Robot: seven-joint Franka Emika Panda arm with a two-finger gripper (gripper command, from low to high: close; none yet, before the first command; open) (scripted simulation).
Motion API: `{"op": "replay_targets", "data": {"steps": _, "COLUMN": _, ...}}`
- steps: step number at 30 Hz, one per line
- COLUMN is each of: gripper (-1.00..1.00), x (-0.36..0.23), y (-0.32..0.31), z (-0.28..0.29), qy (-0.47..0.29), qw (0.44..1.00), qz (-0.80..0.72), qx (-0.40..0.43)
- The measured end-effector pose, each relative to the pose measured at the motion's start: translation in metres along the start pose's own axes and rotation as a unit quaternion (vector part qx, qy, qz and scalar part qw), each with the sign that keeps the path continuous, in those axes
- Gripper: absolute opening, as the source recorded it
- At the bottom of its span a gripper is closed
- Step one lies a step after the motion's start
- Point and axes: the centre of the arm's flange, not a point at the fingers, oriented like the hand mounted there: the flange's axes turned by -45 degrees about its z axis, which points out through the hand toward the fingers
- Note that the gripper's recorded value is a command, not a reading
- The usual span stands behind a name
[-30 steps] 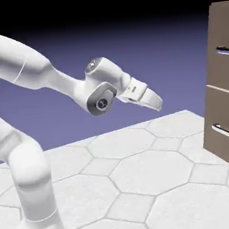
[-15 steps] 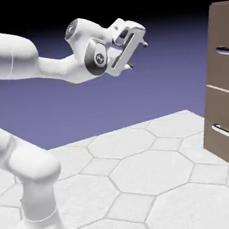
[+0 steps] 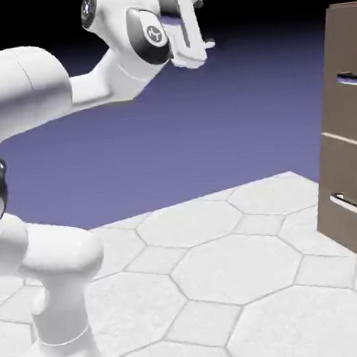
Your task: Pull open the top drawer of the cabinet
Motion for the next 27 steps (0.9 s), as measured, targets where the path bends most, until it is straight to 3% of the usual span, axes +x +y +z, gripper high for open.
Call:
{"op": "replay_targets", "data": {"steps": 13, "gripper": 0.00, "x": -0.081, "y": -0.018, "z": 0.015, "qy": -0.078, "qw": 0.940, "qz": -0.330, "qx": -0.032}}
{"op": "replay_targets", "data": {"steps": 27, "gripper": 0.00, "x": -0.126, "y": -0.090, "z": 0.115, "qy": -0.122, "qw": 0.769, "qz": -0.626, "qx": 0.041}}
